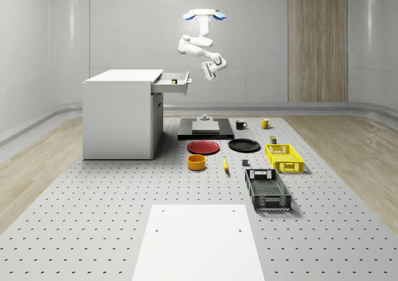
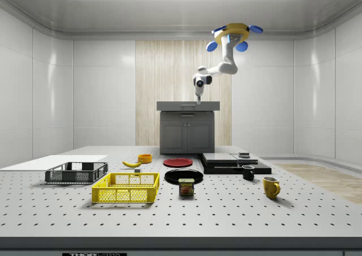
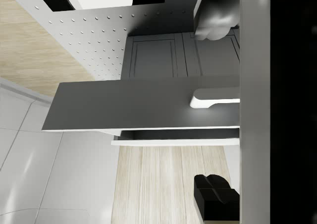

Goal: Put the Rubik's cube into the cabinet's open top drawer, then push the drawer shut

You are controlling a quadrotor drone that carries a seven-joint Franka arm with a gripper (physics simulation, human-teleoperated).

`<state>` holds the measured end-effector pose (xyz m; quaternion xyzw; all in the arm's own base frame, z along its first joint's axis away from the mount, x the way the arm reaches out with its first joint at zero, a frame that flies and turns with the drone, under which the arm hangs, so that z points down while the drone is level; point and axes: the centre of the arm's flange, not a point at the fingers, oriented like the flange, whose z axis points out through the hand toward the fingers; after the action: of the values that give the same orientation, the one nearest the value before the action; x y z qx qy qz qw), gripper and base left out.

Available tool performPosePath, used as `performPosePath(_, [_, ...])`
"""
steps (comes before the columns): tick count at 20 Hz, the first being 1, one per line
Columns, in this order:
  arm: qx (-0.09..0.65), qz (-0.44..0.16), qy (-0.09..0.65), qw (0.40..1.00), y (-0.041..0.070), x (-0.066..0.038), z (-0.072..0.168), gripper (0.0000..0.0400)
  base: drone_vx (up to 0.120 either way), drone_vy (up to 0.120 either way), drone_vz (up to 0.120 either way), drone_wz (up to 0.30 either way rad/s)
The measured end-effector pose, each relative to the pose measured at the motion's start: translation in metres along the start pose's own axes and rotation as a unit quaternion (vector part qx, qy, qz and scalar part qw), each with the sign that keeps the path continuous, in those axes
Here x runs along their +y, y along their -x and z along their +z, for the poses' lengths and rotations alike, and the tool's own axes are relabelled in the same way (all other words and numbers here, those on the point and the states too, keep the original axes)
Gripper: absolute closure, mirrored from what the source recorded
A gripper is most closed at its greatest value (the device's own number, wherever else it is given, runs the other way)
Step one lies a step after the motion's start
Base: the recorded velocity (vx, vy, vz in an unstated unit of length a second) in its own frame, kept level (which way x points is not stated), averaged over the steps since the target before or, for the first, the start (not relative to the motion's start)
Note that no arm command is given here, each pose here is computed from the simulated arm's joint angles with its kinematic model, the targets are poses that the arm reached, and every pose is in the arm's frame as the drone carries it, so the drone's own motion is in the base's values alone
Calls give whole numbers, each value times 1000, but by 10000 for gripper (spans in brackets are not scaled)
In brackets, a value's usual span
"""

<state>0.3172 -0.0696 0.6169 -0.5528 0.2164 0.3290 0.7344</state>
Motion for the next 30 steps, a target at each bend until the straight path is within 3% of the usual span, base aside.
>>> performPosePath(3, [51,-4,37,998,11,-11,-10,0,0,93,-120,0])
performPosePath(7, [87,-7,63,994,19,-18,-17,0,0,-70,-50,0])
performPosePath(19, [118,-9,85,989,25,-24,-21,0,0,-120,0,0])
performPosePath(21, [119,-9,86,989,25,-24,-21,116,0,-120,0,0])
performPosePath(23, [120,-9,87,989,26,-25,-21,186,0,-120,0,0])
performPosePath(26, [121,-9,87,989,26,-25,-21,244,0,-120,0,0])
performPosePath(30, [122,-9,88,989,26,-25,-21,276,0,-40,0,0])
